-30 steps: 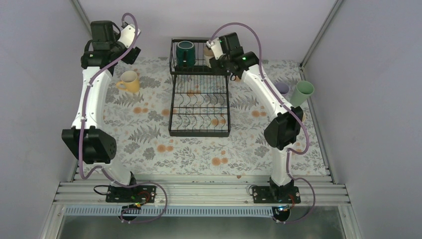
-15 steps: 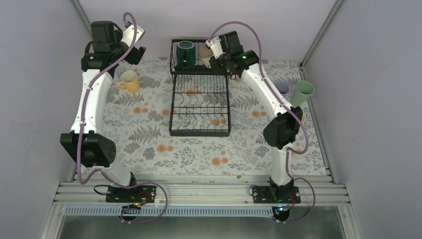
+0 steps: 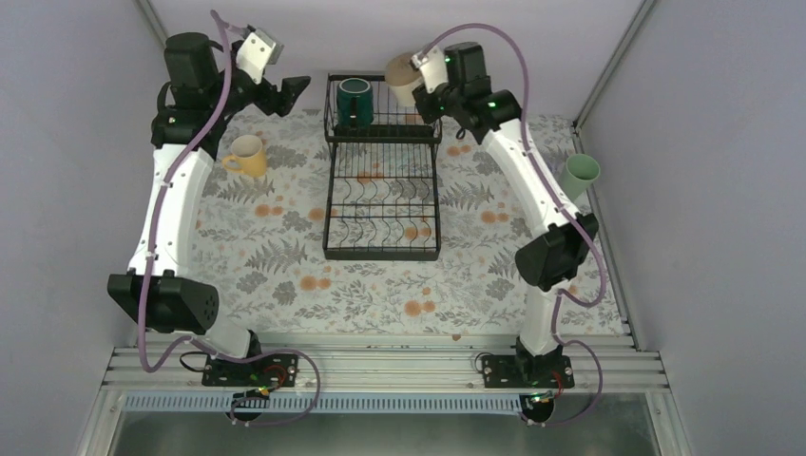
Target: Unload the cups from the dish rack
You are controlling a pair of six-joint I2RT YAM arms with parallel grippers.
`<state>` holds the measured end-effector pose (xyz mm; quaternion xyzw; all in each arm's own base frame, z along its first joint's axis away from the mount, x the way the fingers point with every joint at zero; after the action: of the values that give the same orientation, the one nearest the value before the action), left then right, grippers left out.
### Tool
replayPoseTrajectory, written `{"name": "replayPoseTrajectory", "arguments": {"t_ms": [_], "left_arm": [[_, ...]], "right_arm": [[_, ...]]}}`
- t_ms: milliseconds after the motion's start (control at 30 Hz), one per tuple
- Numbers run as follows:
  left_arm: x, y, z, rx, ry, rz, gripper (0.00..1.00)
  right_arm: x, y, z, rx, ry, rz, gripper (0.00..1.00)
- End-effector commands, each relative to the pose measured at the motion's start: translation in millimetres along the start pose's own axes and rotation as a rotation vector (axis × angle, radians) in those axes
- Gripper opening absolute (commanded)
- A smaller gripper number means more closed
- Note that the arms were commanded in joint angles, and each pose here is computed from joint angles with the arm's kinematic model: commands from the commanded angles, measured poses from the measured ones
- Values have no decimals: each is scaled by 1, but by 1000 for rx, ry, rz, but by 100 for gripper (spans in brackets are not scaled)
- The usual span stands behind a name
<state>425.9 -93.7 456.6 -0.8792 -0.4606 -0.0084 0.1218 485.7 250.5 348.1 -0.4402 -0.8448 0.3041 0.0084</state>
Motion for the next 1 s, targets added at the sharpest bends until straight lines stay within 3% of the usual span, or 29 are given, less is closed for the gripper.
{"name": "replayPoseTrajectory", "arguments": {"t_ms": [0,200,433,667,967], "left_arm": [[-26,16,0,-78,-143,245,87],[-49,27,11,-202,-207,474,87],[-77,37,17,-301,-307,733,93],[-96,57,13,-337,-379,841,94],[-106,81,14,-334,-394,897,94]], "right_arm": [[-37,-96,-93,-377,-10,97,3],[-58,-116,-93,-436,73,29,3],[-54,-143,-99,-535,163,-201,3],[-37,-163,-97,-611,230,-465,3],[-30,-143,-88,-589,305,-641,3]]}}
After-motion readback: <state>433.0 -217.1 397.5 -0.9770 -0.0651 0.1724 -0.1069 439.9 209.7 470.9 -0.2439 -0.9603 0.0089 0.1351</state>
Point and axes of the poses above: each gripper's point midway between its finger pads, its own y axis out along the fingers, its own x axis along the line the jaws close on, z = x × y, the point moved 2 cm from there along -y, back along the fingers, and after that the axes turned 7 degrees about -y, right-handed, at the moved point
